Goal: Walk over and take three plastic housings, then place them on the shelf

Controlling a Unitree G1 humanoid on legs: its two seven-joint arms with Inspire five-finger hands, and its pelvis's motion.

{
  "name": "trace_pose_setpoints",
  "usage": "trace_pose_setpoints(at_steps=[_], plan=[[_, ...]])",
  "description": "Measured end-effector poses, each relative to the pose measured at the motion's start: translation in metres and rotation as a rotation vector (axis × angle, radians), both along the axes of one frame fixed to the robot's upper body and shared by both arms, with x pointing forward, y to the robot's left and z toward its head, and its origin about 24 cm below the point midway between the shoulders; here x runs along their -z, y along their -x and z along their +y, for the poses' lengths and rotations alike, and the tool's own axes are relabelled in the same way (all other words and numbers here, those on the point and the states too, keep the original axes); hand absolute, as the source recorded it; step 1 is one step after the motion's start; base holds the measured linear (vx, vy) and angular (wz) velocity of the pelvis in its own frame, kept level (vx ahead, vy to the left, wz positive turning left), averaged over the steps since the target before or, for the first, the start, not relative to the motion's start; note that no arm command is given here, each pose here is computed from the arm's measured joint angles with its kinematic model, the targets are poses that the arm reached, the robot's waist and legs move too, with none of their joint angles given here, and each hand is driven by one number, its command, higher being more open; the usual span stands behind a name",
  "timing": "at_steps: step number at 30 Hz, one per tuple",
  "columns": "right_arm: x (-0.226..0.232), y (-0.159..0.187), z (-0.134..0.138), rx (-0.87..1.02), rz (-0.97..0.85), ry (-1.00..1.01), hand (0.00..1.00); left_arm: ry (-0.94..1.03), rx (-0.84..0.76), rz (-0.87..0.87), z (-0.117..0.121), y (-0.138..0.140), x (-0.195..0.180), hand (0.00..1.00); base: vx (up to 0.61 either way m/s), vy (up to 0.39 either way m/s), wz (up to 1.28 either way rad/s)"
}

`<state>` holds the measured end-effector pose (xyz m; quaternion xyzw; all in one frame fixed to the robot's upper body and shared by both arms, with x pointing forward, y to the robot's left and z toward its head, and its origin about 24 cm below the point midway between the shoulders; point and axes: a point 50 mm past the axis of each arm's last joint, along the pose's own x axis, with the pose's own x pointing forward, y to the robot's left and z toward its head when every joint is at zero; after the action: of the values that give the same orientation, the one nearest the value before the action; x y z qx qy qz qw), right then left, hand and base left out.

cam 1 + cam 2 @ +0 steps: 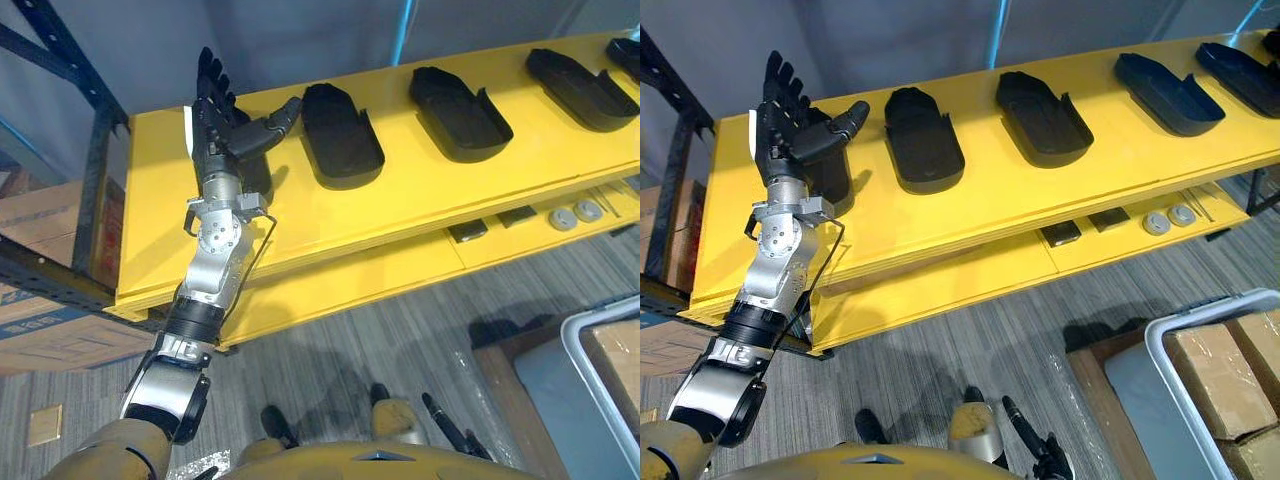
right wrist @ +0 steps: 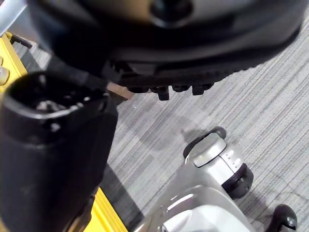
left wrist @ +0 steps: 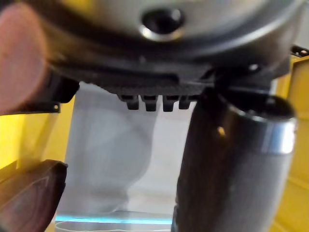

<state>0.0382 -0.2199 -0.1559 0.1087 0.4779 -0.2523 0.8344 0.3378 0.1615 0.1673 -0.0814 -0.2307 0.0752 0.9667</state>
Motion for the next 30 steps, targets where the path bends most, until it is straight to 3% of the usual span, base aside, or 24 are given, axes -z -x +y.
trace_pose_setpoints(at_steps=[10,18,30], plan=[[0.000,-0.001,0.001,-0.009,-0.014,-0.014,1.00,-0.017,0.190,0.076,-0.011,0.003,0.023,1.00,0.00,0.005,0.00],[0.000,-0.001,0.001,-0.026,-0.009,-0.011,1.00,-0.044,0.231,0.236,-0.010,0.016,0.064,1.00,0.00,0.001,-0.01],[0.000,-0.001,0.002,-0.033,-0.012,-0.018,1.00,-0.054,0.251,0.250,-0.011,0.018,0.069,1.00,0.00,0.000,0.00]])
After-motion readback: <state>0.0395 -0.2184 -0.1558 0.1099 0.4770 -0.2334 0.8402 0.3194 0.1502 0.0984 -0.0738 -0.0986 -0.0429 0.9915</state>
